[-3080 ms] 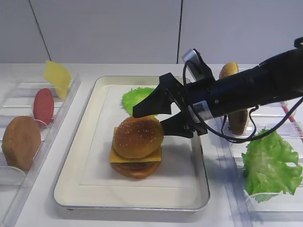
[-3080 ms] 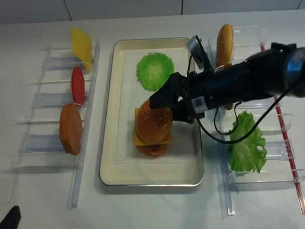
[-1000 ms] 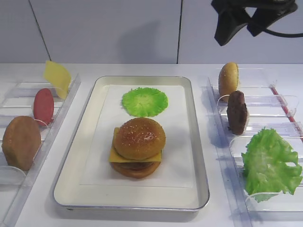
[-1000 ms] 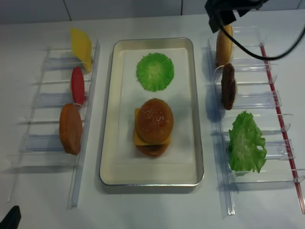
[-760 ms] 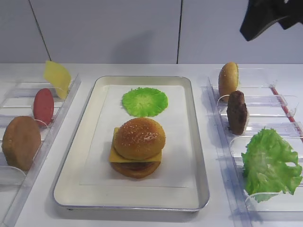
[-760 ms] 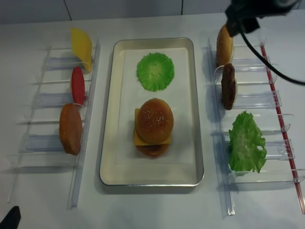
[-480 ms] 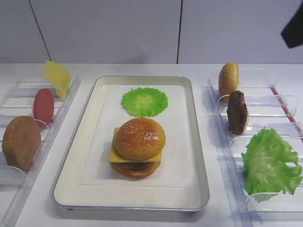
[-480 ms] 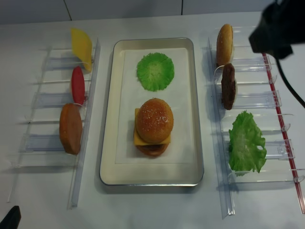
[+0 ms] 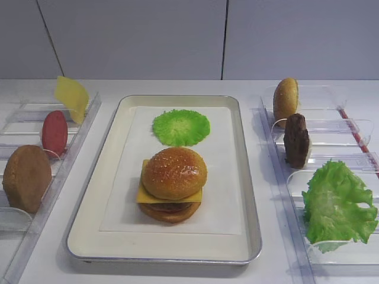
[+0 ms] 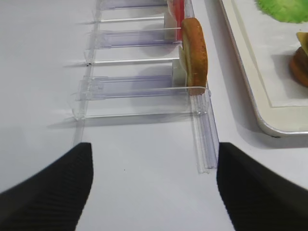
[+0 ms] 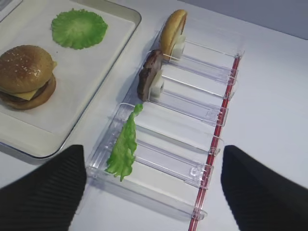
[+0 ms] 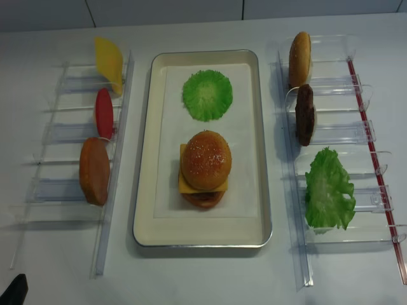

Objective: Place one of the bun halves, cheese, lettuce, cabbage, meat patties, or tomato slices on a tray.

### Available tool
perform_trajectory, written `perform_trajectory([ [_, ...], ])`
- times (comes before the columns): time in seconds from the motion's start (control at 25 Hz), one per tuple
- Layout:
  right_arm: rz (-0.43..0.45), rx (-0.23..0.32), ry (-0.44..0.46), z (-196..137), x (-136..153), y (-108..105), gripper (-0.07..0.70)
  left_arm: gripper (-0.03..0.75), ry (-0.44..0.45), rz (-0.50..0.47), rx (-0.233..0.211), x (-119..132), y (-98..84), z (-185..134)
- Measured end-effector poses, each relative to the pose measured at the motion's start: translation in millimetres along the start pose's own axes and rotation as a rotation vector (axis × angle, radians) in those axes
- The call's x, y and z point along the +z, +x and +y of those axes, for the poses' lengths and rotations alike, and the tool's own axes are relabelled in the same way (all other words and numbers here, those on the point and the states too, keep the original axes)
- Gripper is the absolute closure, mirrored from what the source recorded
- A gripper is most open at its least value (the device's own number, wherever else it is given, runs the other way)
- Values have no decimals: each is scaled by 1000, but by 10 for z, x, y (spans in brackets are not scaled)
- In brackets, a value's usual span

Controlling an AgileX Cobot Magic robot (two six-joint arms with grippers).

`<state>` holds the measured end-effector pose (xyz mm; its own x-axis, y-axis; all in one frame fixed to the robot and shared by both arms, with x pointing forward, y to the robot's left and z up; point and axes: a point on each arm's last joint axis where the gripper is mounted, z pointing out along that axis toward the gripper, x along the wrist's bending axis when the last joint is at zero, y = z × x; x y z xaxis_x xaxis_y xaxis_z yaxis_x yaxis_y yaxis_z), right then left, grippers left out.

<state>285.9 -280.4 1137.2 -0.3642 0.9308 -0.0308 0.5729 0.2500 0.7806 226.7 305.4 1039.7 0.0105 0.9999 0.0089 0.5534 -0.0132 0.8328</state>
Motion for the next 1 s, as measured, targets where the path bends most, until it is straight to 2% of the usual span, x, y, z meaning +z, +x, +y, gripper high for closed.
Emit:
perform_trajectory([
  [0.2, -14, 3, -58, -479, -6, 24, 44, 223, 0, 0, 0, 0, 0, 0],
  [0.44, -33, 12, -124, -814, -14, 32, 43, 223, 0, 0, 0, 0, 0, 0],
  [0.68, -44, 8, -151, -1062, 76, 37, 43, 223, 0, 0, 0, 0, 0, 0],
  [0.8, -42, 11, -113, -1133, 154, 39, 43, 223, 0, -2, -1, 0, -1, 0],
  [1.0, -47, 9, -109, -1139, 163, 35, 43, 223, 0, -2, -1, 0, -1, 0],
])
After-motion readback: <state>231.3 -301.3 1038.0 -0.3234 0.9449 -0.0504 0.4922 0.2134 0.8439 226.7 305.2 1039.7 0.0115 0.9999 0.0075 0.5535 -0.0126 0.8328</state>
